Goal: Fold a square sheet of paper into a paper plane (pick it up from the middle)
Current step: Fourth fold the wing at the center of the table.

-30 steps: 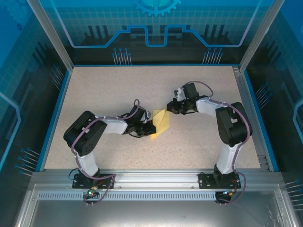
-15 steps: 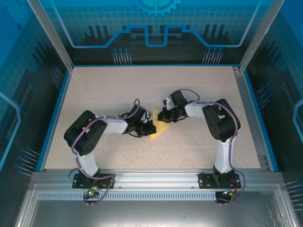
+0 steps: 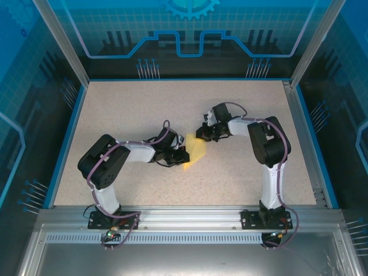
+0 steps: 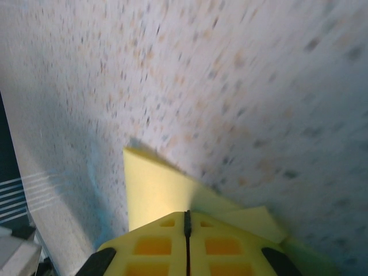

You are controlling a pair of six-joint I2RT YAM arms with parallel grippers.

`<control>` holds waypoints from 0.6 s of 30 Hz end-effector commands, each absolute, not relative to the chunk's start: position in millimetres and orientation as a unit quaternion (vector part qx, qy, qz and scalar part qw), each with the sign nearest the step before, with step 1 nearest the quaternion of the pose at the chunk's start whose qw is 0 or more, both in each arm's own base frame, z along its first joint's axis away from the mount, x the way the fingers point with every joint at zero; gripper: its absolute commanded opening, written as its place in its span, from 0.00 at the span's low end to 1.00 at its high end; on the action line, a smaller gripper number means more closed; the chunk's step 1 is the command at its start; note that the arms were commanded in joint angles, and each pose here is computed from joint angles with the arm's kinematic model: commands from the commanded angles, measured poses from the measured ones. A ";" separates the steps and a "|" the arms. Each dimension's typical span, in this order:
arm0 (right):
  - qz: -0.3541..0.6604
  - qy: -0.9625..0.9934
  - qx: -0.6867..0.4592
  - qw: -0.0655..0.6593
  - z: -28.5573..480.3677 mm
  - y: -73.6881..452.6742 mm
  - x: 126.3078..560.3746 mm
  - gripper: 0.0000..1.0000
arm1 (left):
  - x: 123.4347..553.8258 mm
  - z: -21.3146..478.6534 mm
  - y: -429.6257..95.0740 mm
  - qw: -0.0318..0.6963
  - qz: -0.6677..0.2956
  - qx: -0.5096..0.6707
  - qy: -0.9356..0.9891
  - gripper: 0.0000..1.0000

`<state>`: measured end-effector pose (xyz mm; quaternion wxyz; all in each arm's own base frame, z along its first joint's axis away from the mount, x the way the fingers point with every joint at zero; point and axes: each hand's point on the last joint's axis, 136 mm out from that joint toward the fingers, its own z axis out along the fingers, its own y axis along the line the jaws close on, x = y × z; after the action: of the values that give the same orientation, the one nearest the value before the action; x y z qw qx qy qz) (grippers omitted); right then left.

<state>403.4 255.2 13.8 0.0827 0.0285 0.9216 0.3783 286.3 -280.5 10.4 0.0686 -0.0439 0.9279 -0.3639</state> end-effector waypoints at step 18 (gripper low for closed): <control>0.332 0.932 0.090 0.112 -4.6 203.4 455.0 0.09 | 232.0 -51.2 -234.0 -0.027 -0.248 -0.076 0.965 0.00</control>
<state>431.6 235.9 14.5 0.0840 0.0620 0.9194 0.3792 286.6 -280.7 10.4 0.0694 -0.0437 0.9276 -0.3644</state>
